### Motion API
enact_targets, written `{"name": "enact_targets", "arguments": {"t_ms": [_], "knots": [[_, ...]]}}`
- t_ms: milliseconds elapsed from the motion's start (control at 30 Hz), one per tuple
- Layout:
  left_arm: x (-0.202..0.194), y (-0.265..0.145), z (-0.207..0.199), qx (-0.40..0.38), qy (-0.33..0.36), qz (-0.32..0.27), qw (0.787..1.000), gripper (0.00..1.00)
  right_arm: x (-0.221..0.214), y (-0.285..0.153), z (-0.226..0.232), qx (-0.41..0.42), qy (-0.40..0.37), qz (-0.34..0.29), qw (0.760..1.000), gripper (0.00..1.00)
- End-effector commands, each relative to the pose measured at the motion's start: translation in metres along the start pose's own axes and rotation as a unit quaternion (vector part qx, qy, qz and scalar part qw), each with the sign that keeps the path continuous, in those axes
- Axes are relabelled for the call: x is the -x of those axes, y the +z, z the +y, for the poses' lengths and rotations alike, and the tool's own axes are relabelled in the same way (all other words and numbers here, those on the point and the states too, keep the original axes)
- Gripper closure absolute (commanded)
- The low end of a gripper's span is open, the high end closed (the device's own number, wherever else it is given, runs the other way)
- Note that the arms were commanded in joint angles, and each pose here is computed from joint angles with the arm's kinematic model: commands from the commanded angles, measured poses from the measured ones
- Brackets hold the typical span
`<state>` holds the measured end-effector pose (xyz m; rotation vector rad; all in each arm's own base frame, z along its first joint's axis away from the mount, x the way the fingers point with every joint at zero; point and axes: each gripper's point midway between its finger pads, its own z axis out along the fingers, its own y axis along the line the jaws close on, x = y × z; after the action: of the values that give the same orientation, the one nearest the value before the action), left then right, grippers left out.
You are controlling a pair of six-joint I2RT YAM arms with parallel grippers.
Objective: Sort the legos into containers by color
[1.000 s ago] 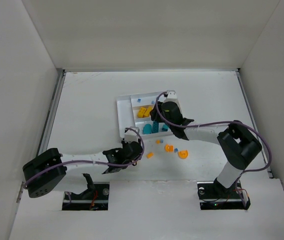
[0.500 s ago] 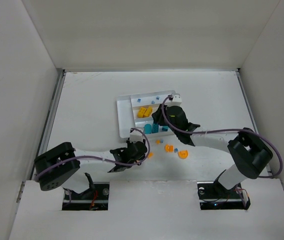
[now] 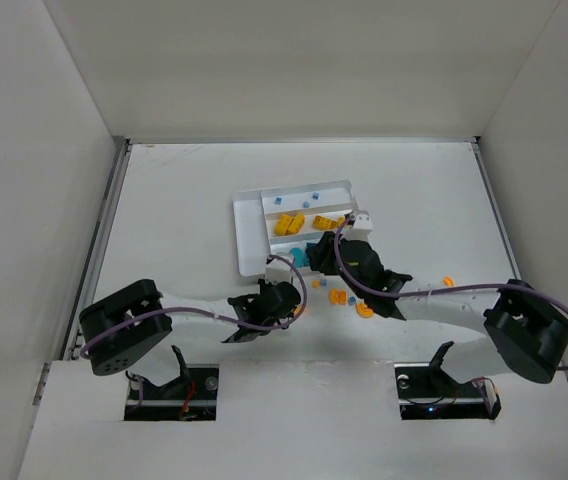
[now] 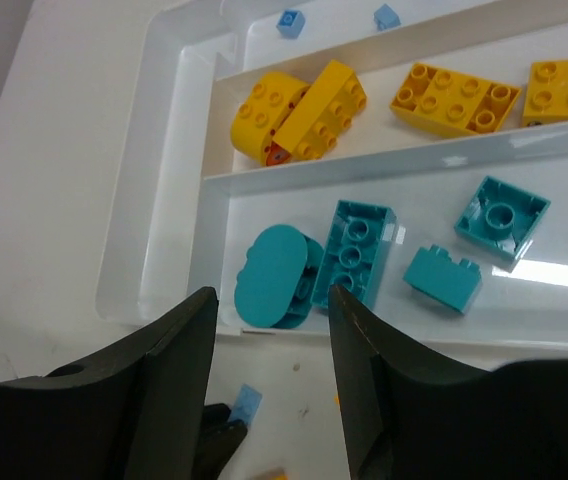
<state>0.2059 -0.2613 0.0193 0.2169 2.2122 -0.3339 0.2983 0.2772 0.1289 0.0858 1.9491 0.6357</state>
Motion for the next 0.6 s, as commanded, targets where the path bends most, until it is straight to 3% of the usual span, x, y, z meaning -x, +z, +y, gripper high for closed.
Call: {"name": "enact_targets", "arguments": {"t_ms": [0, 333, 567], "knots": [[-0.006, -0.003, 0.005, 0.013, 0.029, 0.011, 0.999, 0.88, -0.003, -0.008, -0.007, -0.022, 0.012, -0.012, 1.0, 0.45], [0.042, -0.031, 0.0, -0.013, -0.019, -0.056, 0.998, 0.88, -0.042, -0.026, -0.036, -0.083, -0.018, 0.025, 0.996, 0.44], [0.046, -0.033, -0.004, -0.037, -0.031, -0.045, 0.998, 0.86, -0.057, -0.026, -0.041, -0.106, -0.038, 0.047, 0.993, 0.46]]}}
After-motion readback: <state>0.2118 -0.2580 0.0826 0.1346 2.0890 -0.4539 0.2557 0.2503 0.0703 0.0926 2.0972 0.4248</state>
